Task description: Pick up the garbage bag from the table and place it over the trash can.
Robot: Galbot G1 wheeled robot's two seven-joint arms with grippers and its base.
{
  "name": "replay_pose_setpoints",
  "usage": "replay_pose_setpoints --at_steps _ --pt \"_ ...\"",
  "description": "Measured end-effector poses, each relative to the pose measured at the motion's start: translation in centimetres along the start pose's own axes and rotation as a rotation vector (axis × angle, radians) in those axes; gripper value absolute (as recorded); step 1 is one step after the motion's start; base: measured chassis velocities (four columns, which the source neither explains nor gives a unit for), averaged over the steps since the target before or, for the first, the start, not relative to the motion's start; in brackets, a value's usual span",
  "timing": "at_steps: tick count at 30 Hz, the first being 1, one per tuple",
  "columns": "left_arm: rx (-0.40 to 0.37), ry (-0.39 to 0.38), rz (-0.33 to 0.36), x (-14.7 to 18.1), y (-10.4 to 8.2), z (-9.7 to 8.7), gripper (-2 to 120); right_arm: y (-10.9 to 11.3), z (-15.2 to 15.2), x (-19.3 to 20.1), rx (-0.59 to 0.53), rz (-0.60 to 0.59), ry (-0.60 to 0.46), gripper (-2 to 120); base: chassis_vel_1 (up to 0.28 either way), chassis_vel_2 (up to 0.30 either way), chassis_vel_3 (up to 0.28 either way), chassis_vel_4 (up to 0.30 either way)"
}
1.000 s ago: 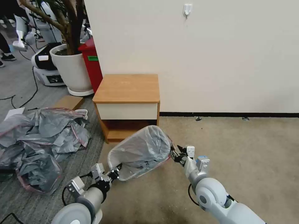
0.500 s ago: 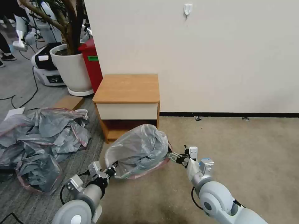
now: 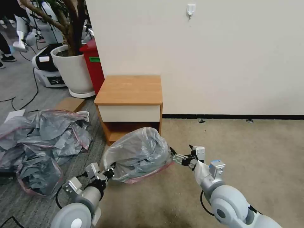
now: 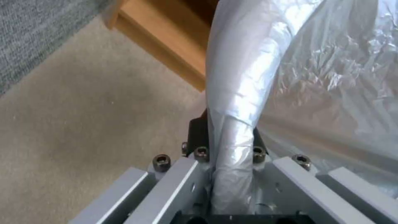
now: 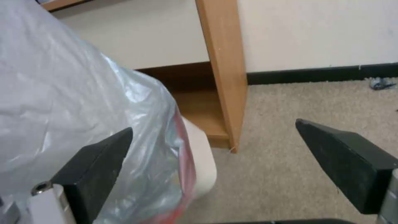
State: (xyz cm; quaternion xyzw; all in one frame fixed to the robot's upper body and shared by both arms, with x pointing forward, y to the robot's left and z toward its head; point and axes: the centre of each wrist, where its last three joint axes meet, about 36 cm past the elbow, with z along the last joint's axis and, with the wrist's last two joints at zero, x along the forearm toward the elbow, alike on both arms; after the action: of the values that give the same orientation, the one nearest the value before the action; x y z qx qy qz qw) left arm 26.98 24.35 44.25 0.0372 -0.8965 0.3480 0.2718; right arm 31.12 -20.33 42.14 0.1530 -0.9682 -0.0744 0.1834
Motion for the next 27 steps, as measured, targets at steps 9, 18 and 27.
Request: replay_pose_setpoints --at_steps 9,18,27 --pt "-0.055 -0.059 -0.020 -0.7 0.4 0.7 1 -1.4 -0.1 1.6 0.122 0.087 -0.091 97 0.000 0.000 0.000 0.000" --pt "-0.259 -0.184 -0.054 -1.4 1.2 1.7 1 -0.4 -2.2 6.2 0.470 0.005 -0.296 68 0.000 0.000 0.000 0.000" --pt "-0.434 -0.317 -0.056 -2.0 1.7 3.2 1 2.3 -3.6 8.2 0.631 -0.308 -0.315 37 0.000 0.000 0.000 0.000"
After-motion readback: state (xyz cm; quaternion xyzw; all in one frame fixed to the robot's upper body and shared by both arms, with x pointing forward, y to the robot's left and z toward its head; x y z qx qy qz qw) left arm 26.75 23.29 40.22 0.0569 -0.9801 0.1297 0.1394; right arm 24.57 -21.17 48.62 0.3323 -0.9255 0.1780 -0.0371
